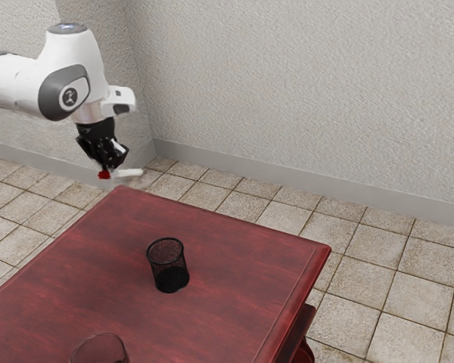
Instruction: Put the marker into the pen holder.
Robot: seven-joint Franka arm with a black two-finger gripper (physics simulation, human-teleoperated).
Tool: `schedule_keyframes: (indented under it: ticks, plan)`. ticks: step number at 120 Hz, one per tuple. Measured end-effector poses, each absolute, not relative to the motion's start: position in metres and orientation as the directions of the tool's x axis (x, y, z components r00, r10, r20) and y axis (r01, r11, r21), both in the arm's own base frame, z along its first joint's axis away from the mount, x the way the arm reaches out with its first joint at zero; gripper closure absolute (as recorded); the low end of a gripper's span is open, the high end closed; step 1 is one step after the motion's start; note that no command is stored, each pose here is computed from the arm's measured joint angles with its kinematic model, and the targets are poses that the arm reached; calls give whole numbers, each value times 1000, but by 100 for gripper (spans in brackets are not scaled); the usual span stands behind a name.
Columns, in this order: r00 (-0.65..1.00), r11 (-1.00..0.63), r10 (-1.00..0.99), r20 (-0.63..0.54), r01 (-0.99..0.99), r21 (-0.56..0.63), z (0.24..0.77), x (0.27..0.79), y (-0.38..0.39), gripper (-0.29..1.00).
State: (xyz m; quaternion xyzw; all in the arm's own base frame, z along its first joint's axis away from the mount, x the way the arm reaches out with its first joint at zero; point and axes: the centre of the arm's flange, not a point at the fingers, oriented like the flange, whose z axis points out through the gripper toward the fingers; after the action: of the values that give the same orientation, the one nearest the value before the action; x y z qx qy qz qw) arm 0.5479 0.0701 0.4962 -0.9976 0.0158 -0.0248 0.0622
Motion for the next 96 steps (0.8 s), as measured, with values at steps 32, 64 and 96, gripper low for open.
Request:
schedule_keyframes:
  ticks: [32,64,96]
  plan:
    - [916,-979,-46,-400,-121,-165,471,505,55,76]
    - [849,-966,-74,-523,-191,-173,445,551,24,76]
    - [821,-943,-191,-537,-306,-133,438,572,-38,76]
